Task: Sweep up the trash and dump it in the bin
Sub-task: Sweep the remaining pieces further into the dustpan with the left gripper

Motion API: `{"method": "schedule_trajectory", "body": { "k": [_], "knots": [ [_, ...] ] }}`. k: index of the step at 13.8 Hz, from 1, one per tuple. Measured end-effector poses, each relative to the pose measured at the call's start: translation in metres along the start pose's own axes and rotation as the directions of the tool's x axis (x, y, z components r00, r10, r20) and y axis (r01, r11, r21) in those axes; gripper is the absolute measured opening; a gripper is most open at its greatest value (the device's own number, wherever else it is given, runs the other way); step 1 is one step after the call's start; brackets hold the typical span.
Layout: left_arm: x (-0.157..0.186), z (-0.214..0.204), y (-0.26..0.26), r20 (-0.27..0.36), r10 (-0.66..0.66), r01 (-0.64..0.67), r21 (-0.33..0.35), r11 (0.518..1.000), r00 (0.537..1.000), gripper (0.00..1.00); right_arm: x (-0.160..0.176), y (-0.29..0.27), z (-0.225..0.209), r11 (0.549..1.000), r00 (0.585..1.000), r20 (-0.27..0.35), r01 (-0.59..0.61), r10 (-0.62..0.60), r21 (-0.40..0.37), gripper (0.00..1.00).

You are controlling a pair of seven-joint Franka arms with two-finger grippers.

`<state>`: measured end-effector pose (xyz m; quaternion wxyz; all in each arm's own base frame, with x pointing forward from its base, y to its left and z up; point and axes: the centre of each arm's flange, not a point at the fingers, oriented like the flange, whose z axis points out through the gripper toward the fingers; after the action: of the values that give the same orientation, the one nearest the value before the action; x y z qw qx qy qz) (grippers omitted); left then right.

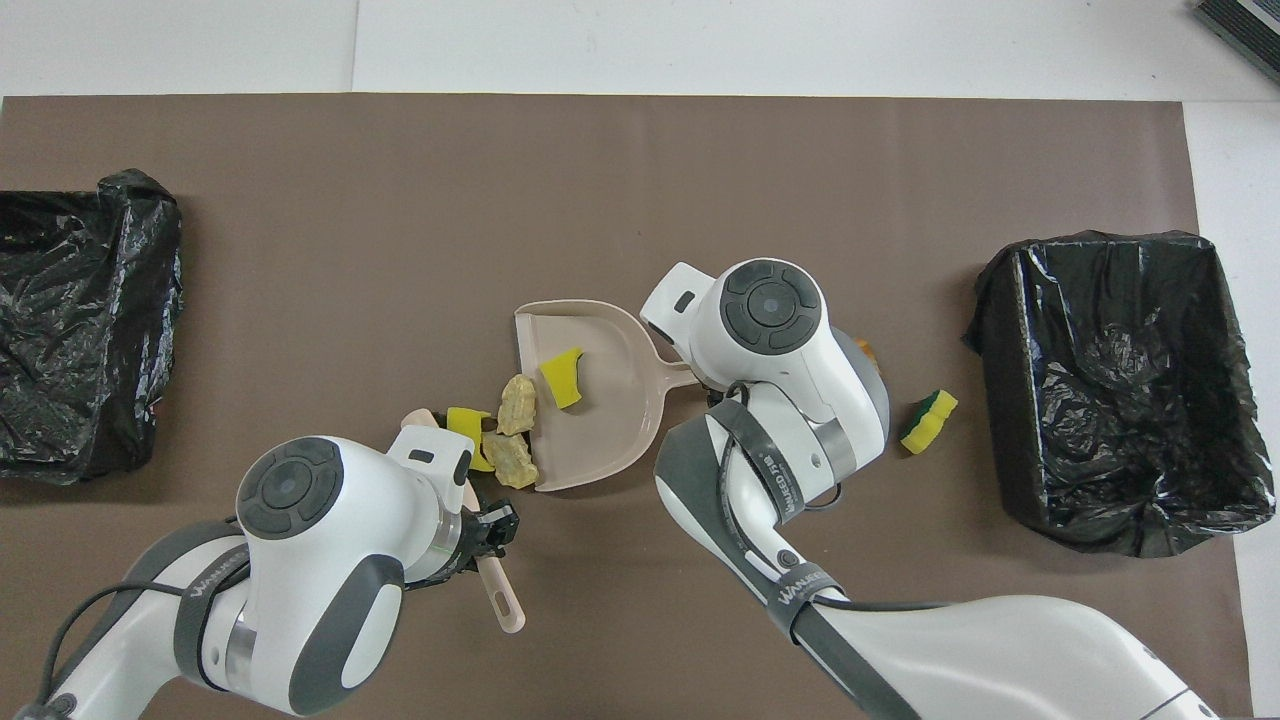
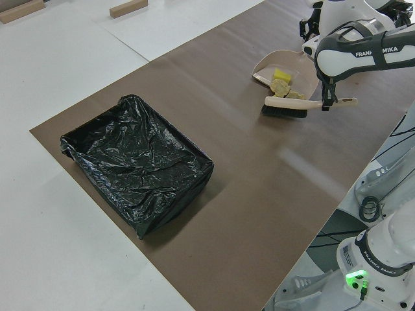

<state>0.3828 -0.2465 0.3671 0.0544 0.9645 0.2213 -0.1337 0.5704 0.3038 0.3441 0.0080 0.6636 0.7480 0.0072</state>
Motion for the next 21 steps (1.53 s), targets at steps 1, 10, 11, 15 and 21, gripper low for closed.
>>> {"method": "schedule_trajectory", "body": {
  "k": [1,10,11,15,21],
  "knots": [
    [0.001,-0.002,0.002,-0.004,0.012,-0.012,-0.006,1.000,1.000,0.26,0.000,0.000,0.000,1.000,1.000,0.000,0.000,0.000,0.000,0.32],
    [0.003,-0.009,0.032,0.023,0.028,-0.024,-0.165,0.986,0.999,0.26,-0.003,-0.005,-0.006,0.999,0.999,0.044,0.027,-0.028,0.018,0.32],
    [0.003,-0.009,0.033,0.032,0.055,-0.048,-0.184,0.982,0.998,0.26,-0.003,-0.007,-0.008,0.999,0.996,0.072,0.044,-0.046,0.021,0.32],
    [0.005,-0.015,0.035,0.048,0.108,-0.094,-0.230,0.969,0.993,0.26,-0.008,-0.009,-0.013,0.997,0.987,0.139,0.078,-0.081,0.030,0.32],
    [0.004,-0.020,0.038,0.062,0.123,-0.103,-0.265,0.959,0.990,0.26,-0.008,-0.010,-0.013,0.996,0.986,0.143,0.081,-0.085,0.030,0.32]
  ]
}}
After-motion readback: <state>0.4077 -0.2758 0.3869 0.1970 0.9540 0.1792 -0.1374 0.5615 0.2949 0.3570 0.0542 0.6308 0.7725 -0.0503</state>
